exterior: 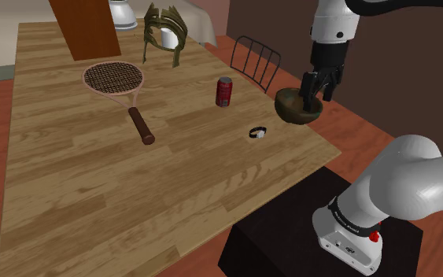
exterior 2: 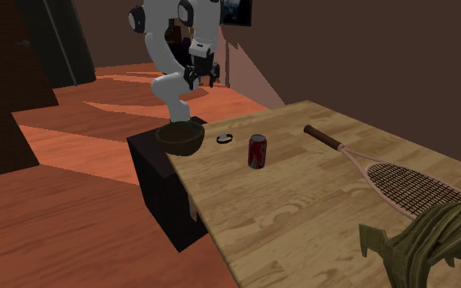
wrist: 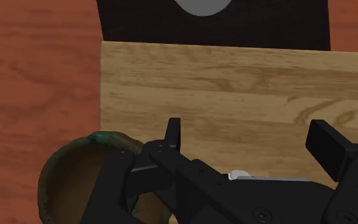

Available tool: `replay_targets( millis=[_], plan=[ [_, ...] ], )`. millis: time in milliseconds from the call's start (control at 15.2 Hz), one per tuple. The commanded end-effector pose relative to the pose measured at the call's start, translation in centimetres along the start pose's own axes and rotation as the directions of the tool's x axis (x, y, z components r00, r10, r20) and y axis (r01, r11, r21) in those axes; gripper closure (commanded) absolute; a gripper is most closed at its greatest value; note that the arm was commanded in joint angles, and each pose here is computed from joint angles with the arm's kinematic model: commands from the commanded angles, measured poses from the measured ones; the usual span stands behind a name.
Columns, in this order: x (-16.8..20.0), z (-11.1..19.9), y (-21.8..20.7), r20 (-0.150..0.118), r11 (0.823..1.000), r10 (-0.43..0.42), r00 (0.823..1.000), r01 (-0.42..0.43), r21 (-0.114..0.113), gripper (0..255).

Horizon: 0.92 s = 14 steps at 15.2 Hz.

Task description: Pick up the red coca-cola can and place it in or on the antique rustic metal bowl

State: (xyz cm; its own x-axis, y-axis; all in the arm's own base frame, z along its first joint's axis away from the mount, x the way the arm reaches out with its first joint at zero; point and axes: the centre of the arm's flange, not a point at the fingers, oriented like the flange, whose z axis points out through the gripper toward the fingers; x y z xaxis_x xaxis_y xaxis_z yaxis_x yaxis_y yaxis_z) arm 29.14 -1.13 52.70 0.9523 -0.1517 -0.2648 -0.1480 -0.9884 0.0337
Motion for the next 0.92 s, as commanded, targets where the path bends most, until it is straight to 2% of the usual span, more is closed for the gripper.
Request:
replay_targets(
  millis=[0, 858],
  plan=[
    [0.0, 0.0, 0.0, 0.0, 1.0, 0.0, 1.0, 0.0, 0.0, 0],
    [15.4, 0.2, -1.9, -0.1, 0.998, 0.052, 0.994, -0.049, 0.029, 0]
  ],
)
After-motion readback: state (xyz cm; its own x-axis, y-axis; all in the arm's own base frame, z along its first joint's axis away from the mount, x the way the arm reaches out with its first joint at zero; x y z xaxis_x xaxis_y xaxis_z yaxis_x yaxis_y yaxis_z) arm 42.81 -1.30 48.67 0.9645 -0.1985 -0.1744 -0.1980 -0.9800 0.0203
